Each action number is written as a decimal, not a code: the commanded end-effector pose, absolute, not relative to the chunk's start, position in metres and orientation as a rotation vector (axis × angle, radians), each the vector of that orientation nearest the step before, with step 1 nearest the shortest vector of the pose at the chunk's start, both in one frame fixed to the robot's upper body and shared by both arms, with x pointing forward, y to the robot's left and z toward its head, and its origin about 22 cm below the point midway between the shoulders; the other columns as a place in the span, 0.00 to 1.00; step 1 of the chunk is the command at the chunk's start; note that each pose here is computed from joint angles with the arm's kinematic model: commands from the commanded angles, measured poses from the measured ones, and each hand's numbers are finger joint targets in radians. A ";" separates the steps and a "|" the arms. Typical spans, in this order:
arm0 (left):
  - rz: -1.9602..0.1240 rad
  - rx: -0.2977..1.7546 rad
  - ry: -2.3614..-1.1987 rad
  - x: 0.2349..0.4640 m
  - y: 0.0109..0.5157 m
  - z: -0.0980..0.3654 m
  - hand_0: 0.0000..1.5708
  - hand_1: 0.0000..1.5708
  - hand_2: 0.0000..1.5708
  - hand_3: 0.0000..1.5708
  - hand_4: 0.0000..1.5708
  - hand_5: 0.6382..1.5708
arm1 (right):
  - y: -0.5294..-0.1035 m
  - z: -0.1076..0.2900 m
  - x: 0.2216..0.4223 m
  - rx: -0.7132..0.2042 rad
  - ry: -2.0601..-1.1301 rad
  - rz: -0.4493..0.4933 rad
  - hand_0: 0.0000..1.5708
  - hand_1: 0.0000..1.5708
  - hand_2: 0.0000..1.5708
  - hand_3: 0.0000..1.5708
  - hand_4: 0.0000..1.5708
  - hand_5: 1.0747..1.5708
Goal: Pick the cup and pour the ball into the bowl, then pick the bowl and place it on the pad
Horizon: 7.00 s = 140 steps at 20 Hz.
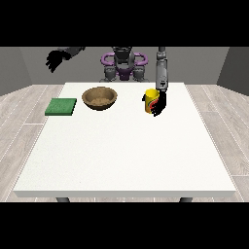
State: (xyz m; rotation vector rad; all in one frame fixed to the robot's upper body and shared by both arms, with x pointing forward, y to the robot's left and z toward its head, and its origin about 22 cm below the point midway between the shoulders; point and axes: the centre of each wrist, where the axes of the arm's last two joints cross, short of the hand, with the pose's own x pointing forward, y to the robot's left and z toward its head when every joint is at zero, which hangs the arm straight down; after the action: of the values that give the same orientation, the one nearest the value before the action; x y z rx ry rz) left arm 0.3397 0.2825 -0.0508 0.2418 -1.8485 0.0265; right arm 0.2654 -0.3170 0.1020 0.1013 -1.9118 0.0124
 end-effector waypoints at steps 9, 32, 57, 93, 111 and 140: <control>-0.158 0.483 -1.766 0.354 0.259 -0.048 0.81 0.81 1.00 1.00 0.89 0.86 | -0.384 0.097 0.267 0.085 -1.803 -0.041 0.00 0.00 0.00 0.17 0.41 0.99; -1.173 1.234 -1.452 0.388 0.069 0.008 0.83 0.83 1.00 1.00 0.94 0.95 | -0.417 0.031 0.276 0.094 -1.576 -0.110 0.00 0.00 0.00 0.11 0.45 0.98; -1.232 1.317 -1.447 0.387 0.071 0.067 0.51 0.51 1.00 1.00 0.74 0.99 | -0.395 0.009 0.282 0.026 -1.485 -0.168 0.00 0.00 0.00 0.07 0.47 0.96; -0.128 0.097 -1.822 0.364 0.388 0.232 0.00 0.00 0.00 0.00 0.65 0.96 | -0.307 -0.115 0.264 0.002 -1.493 -0.345 0.00 0.00 0.00 0.00 0.34 0.96; -0.172 0.065 -1.908 0.345 0.402 0.250 0.00 0.00 0.00 0.00 0.65 0.97 | -0.287 -0.099 0.302 0.002 -1.546 -0.368 0.00 0.00 0.00 0.00 0.30 0.95; -0.021 0.168 -1.802 0.325 0.466 0.203 0.00 0.00 0.00 0.00 0.77 0.97 | -0.442 0.036 0.289 -0.576 -1.191 -0.063 1.00 1.00 1.00 0.43 0.69 0.99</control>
State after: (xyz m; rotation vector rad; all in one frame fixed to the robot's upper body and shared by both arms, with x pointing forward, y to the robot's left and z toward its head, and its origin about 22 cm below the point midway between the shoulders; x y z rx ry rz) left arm 0.3294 0.4586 0.2228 0.1400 -1.8364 -0.0493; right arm 0.2879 -0.4141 0.0016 -0.5189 -1.2497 -0.1249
